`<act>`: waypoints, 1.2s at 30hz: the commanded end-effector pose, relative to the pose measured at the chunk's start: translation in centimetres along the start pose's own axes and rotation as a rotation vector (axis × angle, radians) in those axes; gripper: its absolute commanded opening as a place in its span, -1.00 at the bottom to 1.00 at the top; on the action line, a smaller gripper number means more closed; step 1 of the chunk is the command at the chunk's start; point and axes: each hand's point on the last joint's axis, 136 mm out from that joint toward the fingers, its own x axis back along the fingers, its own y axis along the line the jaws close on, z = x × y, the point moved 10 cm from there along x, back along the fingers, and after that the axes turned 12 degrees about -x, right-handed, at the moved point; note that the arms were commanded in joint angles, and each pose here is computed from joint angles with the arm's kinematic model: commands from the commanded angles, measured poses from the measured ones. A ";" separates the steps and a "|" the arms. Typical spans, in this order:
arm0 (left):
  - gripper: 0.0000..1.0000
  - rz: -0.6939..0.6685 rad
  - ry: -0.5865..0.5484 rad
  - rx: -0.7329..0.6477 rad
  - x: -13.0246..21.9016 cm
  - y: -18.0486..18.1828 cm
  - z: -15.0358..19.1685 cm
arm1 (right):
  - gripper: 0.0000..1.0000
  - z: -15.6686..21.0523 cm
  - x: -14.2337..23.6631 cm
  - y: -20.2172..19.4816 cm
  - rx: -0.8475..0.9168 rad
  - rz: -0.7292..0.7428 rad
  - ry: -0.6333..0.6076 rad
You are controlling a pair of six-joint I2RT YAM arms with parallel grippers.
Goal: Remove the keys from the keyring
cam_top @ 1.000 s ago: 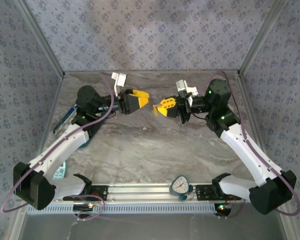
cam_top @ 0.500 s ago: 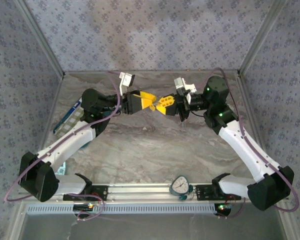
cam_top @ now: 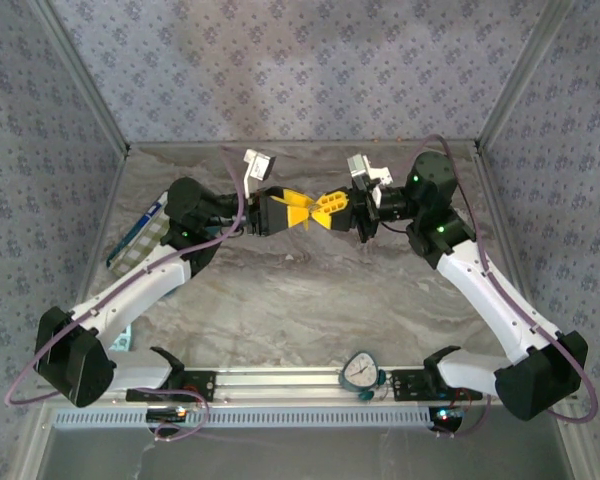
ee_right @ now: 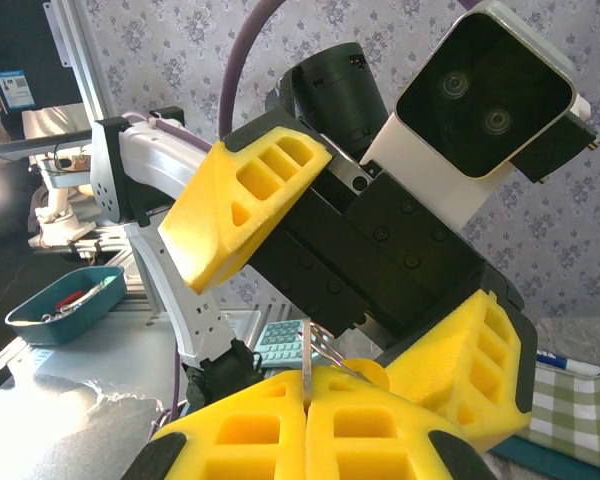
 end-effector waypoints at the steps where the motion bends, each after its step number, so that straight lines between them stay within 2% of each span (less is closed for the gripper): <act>1: 0.32 0.033 -0.003 -0.071 0.1 -1.5 -0.5 | -1.00 -0.9 -0.2 0.5 0.019 -0.015 -0.009; 8: 0.21 0.043 0.009 -0.077 -0.2 -1.8 -0.4 | -1.00 -0.9 -0.2 0.4 0.017 -0.007 -0.009; 25: -0.21 -0.005 -0.010 -0.123 0.1 -2.2 -0.5 | -1.00 -0.9 -0.2 0.6 0.011 -0.003 -0.009; 36: -0.34 -0.057 -0.033 -0.154 0.4 -2.5 -0.5 | -1.00 -0.6 -0.2 0.4 -0.006 0.007 -0.002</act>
